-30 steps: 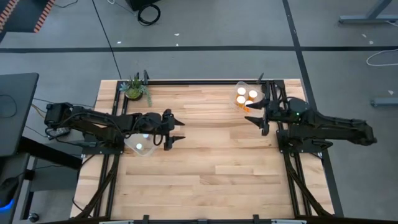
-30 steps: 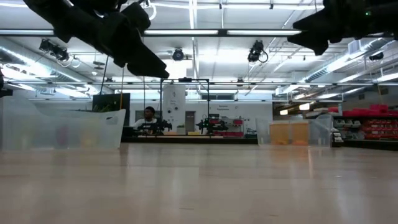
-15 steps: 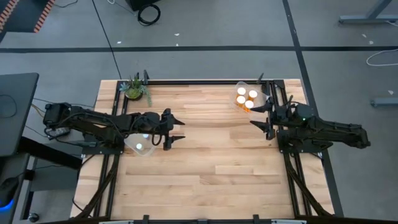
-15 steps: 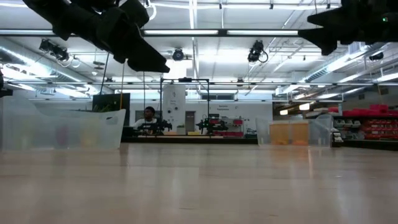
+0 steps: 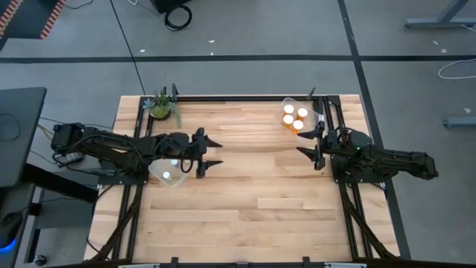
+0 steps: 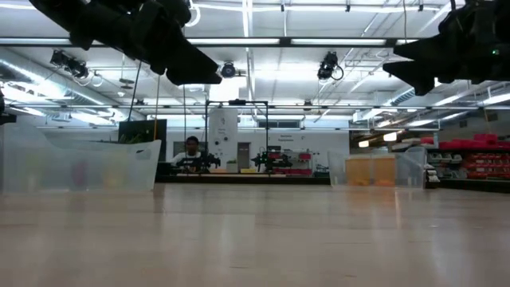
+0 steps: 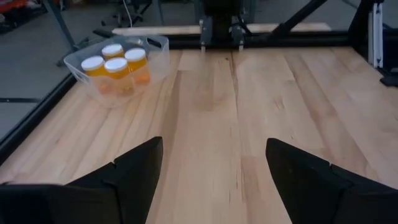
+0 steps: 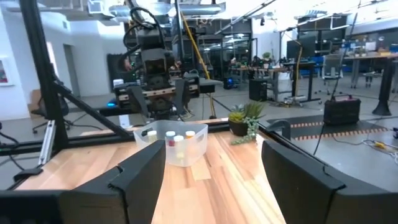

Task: Pick and place medicine bottles into bin by pill shape (circle, oval)
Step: Return to Home Position

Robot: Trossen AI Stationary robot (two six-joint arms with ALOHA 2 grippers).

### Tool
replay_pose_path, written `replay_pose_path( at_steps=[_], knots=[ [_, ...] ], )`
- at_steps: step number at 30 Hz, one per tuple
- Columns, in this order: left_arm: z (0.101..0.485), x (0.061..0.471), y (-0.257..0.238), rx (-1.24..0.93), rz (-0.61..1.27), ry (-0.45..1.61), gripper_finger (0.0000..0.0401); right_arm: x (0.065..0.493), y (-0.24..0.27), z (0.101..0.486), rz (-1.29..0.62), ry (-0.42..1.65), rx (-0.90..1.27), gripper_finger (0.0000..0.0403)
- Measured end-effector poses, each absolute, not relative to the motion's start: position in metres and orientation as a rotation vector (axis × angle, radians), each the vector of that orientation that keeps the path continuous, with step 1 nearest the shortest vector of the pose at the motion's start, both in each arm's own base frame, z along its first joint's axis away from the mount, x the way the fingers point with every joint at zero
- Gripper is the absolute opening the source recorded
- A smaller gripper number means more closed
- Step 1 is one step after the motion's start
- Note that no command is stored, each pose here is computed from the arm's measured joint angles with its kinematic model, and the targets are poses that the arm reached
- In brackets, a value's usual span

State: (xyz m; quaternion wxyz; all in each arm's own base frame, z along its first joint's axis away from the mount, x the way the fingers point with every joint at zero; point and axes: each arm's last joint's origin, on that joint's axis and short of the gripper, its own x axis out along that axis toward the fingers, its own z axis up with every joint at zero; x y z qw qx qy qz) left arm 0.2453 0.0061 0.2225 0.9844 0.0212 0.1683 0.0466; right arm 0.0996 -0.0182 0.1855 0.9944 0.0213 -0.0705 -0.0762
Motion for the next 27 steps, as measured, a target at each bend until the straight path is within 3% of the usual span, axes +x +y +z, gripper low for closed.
replay_pose_path(
  at_steps=[27],
  knots=[
    [0.2232,0.2456,0.0061,0.041,0.094,0.33,0.0293,0.1006,-0.0146,0.1827,-0.113,-0.121,0.189,0.0272]
  ],
)
